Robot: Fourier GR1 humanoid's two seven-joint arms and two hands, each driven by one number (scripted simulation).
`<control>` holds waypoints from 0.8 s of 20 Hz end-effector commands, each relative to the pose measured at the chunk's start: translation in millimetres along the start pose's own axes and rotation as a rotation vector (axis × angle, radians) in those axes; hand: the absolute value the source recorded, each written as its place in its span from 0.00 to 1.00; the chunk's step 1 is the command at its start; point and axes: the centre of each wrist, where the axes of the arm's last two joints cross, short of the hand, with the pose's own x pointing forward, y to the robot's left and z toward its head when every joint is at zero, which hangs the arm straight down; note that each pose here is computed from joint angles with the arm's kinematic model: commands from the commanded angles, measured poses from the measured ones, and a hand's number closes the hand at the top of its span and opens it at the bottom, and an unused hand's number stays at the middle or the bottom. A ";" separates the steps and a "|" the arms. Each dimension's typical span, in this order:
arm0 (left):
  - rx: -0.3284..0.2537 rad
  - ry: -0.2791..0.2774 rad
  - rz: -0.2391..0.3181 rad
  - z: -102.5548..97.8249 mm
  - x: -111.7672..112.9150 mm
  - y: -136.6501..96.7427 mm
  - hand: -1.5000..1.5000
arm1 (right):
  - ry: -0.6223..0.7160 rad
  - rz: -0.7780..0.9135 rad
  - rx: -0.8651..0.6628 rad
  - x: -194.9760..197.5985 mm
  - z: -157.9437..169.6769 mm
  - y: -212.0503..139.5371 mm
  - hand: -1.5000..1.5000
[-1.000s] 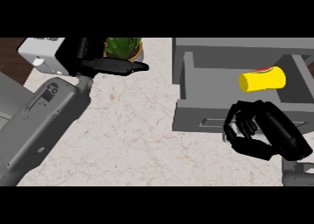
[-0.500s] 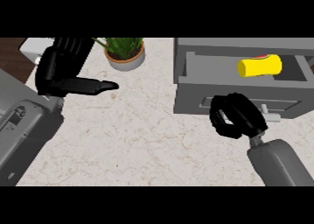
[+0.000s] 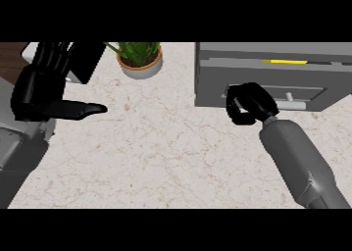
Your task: Pick up the cup, place it into the drawer and close the drawer
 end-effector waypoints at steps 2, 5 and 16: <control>0.007 -0.008 -0.006 22.3 -8.7 19.4 0.00 | 0.060 -0.038 0.050 -34.7 -3.1 -6.6 1.00; -0.012 0.000 0.008 11.2 2.1 16.7 0.00 | 0.089 -0.043 0.032 -35.0 -19.0 -29.2 1.00; -0.089 0.018 0.055 21.2 -12.6 11.7 0.00 | 0.136 -0.118 0.027 -49.9 -23.7 -71.6 1.00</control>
